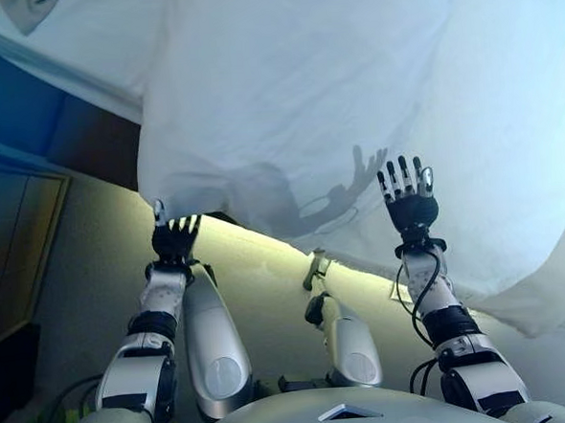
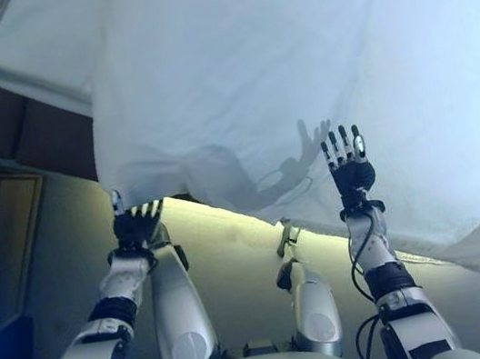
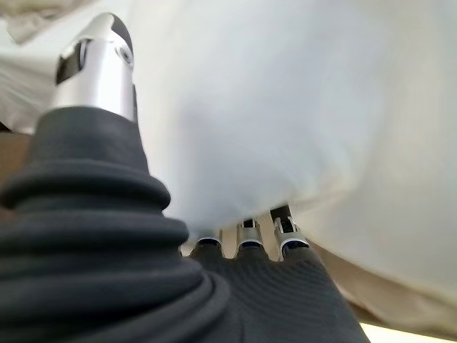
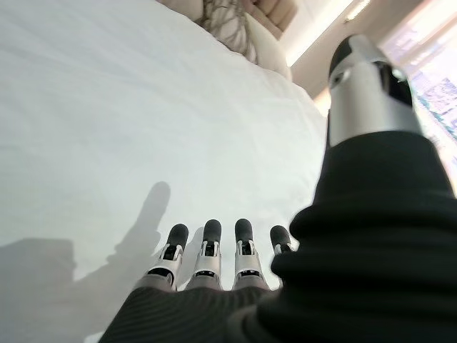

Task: Make the bed neatly

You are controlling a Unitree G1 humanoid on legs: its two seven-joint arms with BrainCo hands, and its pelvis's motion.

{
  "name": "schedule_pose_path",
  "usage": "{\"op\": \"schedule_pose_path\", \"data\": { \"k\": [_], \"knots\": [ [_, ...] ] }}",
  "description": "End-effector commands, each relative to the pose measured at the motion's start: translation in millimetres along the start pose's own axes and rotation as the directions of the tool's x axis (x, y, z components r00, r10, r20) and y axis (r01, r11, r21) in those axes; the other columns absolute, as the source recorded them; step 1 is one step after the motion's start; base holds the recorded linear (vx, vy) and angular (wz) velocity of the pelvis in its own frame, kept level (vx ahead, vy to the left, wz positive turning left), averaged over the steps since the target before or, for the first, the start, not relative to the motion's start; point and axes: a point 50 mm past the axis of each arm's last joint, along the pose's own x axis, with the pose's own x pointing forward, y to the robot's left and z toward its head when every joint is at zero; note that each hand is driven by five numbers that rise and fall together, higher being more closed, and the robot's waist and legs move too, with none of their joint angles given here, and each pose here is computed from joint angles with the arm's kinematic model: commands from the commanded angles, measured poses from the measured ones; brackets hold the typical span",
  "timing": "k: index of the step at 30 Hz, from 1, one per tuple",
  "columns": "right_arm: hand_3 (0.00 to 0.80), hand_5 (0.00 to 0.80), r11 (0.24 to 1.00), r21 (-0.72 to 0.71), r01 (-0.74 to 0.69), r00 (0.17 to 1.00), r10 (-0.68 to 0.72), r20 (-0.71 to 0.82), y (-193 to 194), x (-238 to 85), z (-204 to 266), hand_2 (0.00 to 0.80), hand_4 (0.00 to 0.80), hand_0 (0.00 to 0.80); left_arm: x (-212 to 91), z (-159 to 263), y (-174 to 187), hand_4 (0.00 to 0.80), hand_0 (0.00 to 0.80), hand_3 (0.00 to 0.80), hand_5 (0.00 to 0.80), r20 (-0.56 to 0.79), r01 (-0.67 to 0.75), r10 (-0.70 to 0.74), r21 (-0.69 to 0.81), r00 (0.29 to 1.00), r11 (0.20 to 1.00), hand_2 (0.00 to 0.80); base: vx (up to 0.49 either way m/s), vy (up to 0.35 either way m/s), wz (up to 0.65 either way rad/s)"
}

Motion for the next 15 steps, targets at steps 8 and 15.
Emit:
{"op": "schedule_pose_path", "data": {
  "k": [8, 15],
  "knots": [
    [0.000, 0.000, 0.984, -0.127, -0.127, 0.978, 0.146, 0.147, 28.9, 10.5, 52.8, 0.000, 0.000, 0.000, 18.0, 20.6, -32.7, 0.000, 0.000, 0.000, 0.000, 0.108, 0.115, -0.099, -0.154, 0.989, 0.981, 0.000, -0.008, 0.054, -0.09],
    [0.000, 0.000, 0.981, -0.135, -0.143, 0.973, 0.164, 0.163, 37.2, 11.6, 56.7, 0.000, 0.000, 0.000, 22.0, 22.2, -43.9, 0.000, 0.000, 0.000, 0.000, 0.111, 0.149, -0.134, -0.140, 0.985, 0.979, 0.000, -0.023, 0.026, -0.03]
  ]
}}
